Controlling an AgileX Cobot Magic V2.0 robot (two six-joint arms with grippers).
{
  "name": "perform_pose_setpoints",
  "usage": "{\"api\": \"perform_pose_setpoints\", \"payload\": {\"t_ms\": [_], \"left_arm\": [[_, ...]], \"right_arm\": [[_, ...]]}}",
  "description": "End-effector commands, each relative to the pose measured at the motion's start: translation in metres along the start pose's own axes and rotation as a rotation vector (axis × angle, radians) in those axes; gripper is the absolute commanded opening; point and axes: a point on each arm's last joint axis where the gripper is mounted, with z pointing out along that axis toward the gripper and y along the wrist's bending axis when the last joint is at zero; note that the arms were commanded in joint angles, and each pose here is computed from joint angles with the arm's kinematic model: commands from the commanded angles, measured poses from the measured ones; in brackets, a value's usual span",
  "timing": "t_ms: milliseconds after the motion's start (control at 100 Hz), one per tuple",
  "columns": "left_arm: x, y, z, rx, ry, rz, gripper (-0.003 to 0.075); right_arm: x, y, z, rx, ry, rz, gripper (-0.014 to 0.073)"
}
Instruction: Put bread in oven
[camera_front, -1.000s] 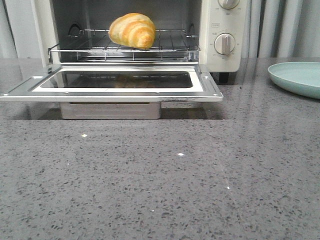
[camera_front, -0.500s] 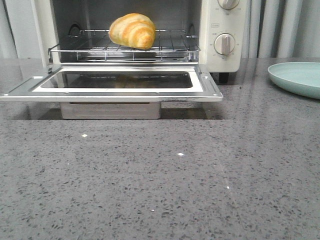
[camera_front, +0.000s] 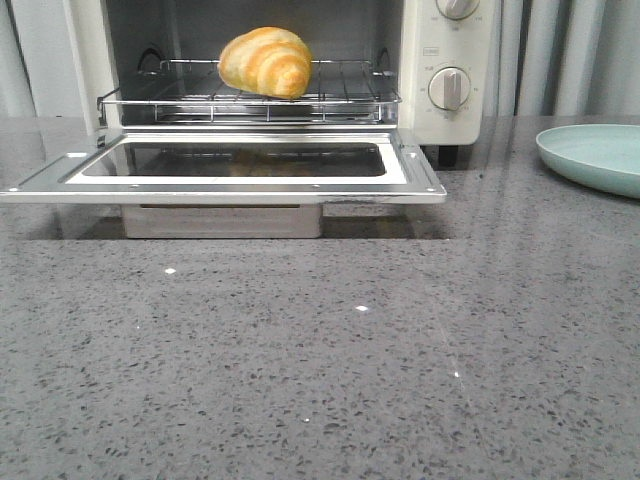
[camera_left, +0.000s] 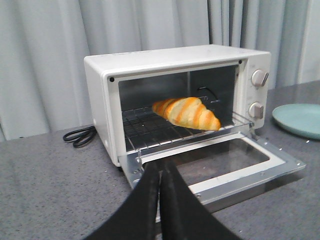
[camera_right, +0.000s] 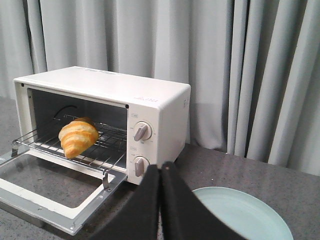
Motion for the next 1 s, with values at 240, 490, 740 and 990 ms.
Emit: {"api": "perform_pose_setpoints", "payload": {"t_ms": [240,490,740,990], "left_arm": [[0.067,-0.002,0.019,-0.172,-0.144,-0.008,-0.0022],[0.129,0.0,0.017,-0.263,0.084,-0.057,-0.0021],[0.138,-0.002,0.017,-0.252,0.162,-0.117,-0.0021],[0.138,-0.002,0.017,-0.25,0.16,-0.129,-0.0021]], "right_arm": [[-0.011,0.001,0.001,-0.006,-0.067,-0.032,-0.0048],[-0.011,0.001,0.001,-0.006,-0.067,-0.032,-0.0048],[-0.011,0.001,0.001,-0.005,-0.068,-0.033,-0.0048],[-0.011,0.001,0.001,-0.005,-0.068,-0.033,-0.0048]]}}
